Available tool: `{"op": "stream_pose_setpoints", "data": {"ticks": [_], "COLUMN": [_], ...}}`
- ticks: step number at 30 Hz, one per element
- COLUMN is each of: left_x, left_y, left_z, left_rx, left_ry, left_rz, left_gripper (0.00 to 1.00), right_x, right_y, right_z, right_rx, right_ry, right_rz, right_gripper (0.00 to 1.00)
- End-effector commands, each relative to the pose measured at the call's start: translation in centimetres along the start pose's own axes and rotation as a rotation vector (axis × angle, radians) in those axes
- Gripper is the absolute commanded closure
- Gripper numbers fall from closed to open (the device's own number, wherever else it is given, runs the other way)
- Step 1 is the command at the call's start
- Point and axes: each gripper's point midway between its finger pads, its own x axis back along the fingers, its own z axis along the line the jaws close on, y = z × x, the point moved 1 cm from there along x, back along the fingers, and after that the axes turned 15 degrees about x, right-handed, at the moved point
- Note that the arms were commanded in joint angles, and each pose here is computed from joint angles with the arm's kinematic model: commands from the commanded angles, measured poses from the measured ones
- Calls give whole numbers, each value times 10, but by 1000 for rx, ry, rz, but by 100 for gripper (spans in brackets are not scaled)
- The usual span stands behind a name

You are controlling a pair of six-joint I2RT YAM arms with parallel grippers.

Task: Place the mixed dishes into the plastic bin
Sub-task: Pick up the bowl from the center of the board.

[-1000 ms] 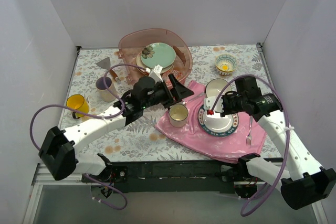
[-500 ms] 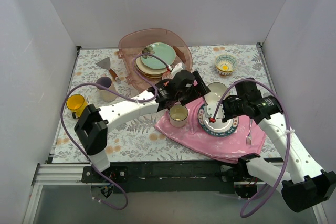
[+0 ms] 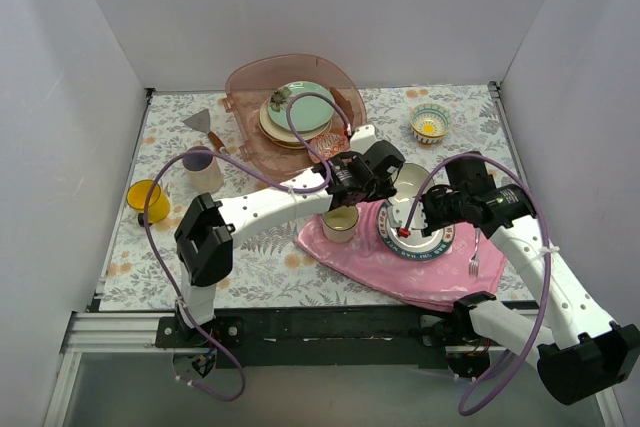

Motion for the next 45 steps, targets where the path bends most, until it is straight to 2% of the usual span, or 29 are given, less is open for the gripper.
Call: {"op": "stream_pose_setpoints", "data": {"ticks": [1, 3, 5, 9, 15, 20, 21, 26, 27, 30, 38, 42, 45], "left_x": [7, 7, 9, 13, 32, 46, 52, 60, 63, 64, 88, 96, 97], "left_y": [12, 12, 13, 8, 11, 23, 27, 39, 45, 52, 86, 111, 131], "left_z": [2, 3, 3, 4, -5, -3, -7, 0, 0, 7, 18, 26, 33], "left_rx": [-60, -72, -88, -102, -55, 9, 24, 56, 65, 74, 73, 67, 56], "left_ry": [34, 36, 31, -4, -148, -215, -244, -269, -278, -279, -317, -322, -304], "left_rz": [-48, -49, -49, -23, 8, 24, 26, 36, 37, 38, -40, -104, -142], "left_gripper": [84, 95, 100, 100, 100, 100, 100, 100, 100, 100, 100, 100, 100], "right_x": [8, 9, 9, 12, 15, 21, 23, 33, 35, 42, 63, 74, 75], "right_y": [7, 8, 12, 21, 36, 41, 46, 59, 67, 82, 104, 96, 80], "right_z": [-26, -27, -30, -36, -46, -48, -48, -46, -46, -45, -58, -64, -66], "right_rx": [54, 51, 38, -7, -105, -175, -187, -243, -254, -272, -374, -445, -498], "right_ry": [-98, -102, -110, -141, -194, -224, -228, -236, -234, -220, -251, -313, -361], "right_rz": [-21, -27, -46, -94, -174, -208, -231, -318, -366, -456, -619, -682, -663], "right_gripper": [99, 99, 99, 99, 97, 80, 73, 53, 46, 40, 40, 39, 39]}}
